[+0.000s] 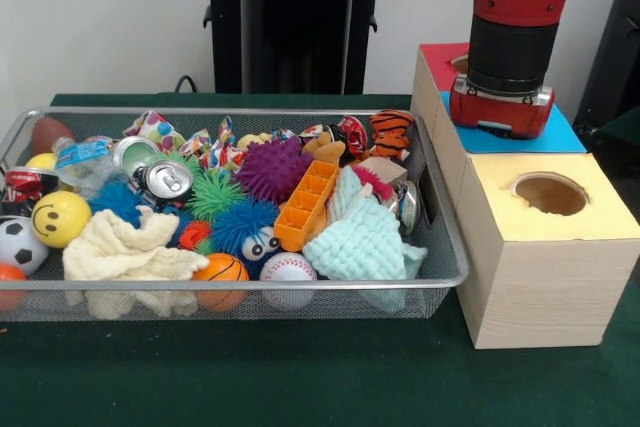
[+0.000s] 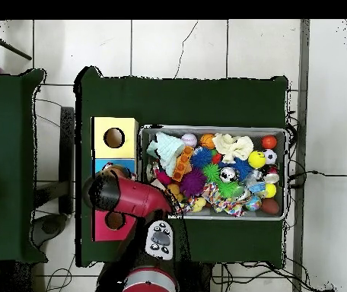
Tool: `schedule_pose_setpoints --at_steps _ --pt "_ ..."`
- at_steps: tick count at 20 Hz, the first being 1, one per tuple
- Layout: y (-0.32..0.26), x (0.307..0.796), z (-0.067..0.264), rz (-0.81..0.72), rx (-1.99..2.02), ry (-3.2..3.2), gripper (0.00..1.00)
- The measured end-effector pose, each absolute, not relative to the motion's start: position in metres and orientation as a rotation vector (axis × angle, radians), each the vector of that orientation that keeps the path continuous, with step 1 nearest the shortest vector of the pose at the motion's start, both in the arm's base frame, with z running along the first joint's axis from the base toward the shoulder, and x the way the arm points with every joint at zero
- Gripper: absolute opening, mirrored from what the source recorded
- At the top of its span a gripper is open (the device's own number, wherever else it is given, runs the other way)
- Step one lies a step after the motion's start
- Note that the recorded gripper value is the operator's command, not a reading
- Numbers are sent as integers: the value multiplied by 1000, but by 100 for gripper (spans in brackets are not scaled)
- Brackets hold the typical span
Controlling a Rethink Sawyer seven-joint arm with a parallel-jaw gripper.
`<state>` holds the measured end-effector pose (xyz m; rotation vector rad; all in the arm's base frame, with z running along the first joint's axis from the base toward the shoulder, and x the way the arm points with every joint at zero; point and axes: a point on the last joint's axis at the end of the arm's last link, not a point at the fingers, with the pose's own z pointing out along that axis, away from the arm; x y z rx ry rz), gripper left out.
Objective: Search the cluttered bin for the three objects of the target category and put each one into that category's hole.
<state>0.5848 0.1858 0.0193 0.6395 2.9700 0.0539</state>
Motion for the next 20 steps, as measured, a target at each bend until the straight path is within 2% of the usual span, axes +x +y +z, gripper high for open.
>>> schedule_pose_setpoints --at_steps 1,2,20 --pt "187 584 19 53 636 2976 0" --pt "189 582 19 53 633 2982 100" --pt "194 581 18 -10 584 2978 100"
